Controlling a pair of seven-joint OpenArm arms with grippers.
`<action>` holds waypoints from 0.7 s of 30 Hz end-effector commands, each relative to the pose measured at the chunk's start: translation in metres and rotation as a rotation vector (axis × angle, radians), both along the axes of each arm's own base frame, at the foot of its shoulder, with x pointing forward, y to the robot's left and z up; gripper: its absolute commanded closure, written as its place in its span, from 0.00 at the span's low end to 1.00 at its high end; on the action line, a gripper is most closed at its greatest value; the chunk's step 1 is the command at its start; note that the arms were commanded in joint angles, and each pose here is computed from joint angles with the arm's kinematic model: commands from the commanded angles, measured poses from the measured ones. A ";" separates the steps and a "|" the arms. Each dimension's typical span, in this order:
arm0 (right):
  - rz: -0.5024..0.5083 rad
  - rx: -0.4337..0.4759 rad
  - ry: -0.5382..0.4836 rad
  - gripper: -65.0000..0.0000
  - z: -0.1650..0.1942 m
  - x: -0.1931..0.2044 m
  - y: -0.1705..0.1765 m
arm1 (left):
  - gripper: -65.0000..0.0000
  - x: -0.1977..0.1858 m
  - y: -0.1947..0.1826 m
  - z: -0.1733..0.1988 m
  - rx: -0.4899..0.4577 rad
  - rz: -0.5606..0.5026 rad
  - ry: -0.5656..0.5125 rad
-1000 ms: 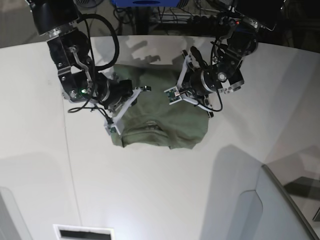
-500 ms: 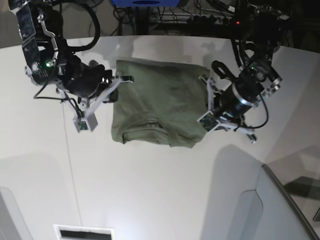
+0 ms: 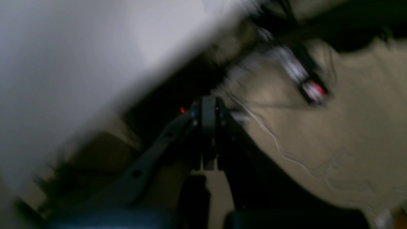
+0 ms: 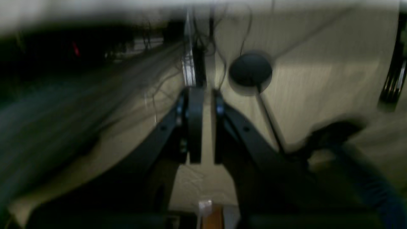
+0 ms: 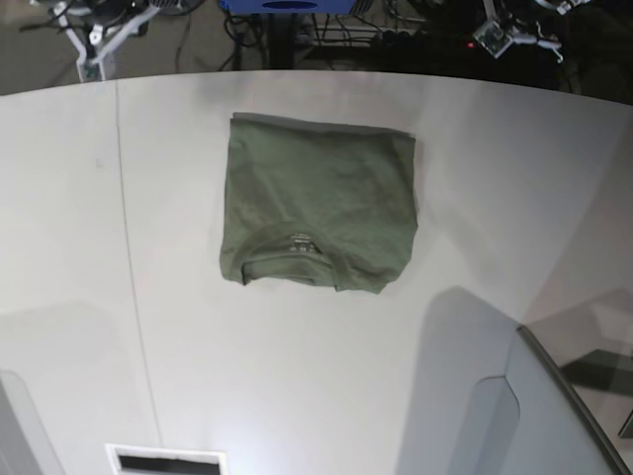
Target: Layout the t-shirt on the table in an organized manner, then fold the t-shirt properly
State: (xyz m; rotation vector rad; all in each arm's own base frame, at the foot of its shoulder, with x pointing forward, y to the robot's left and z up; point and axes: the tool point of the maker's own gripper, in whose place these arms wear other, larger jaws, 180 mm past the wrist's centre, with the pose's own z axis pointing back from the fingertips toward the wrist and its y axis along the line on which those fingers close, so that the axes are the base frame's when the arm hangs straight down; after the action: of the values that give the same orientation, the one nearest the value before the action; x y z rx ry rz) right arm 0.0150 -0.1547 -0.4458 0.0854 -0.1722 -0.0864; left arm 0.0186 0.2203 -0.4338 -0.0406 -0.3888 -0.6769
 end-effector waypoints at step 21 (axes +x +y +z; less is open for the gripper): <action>0.456 -0.257 -0.010 0.91 -0.201 -0.101 0.019 | 1.00 -0.079 -0.006 -0.200 -0.105 0.130 0.247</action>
State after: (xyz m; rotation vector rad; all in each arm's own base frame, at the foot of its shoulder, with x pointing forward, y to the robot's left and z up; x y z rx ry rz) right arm -0.0833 -0.1261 -0.6476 -0.0995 -0.1818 0.3928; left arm -0.0612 0.2108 -0.6354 -0.1954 -0.1720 -0.5185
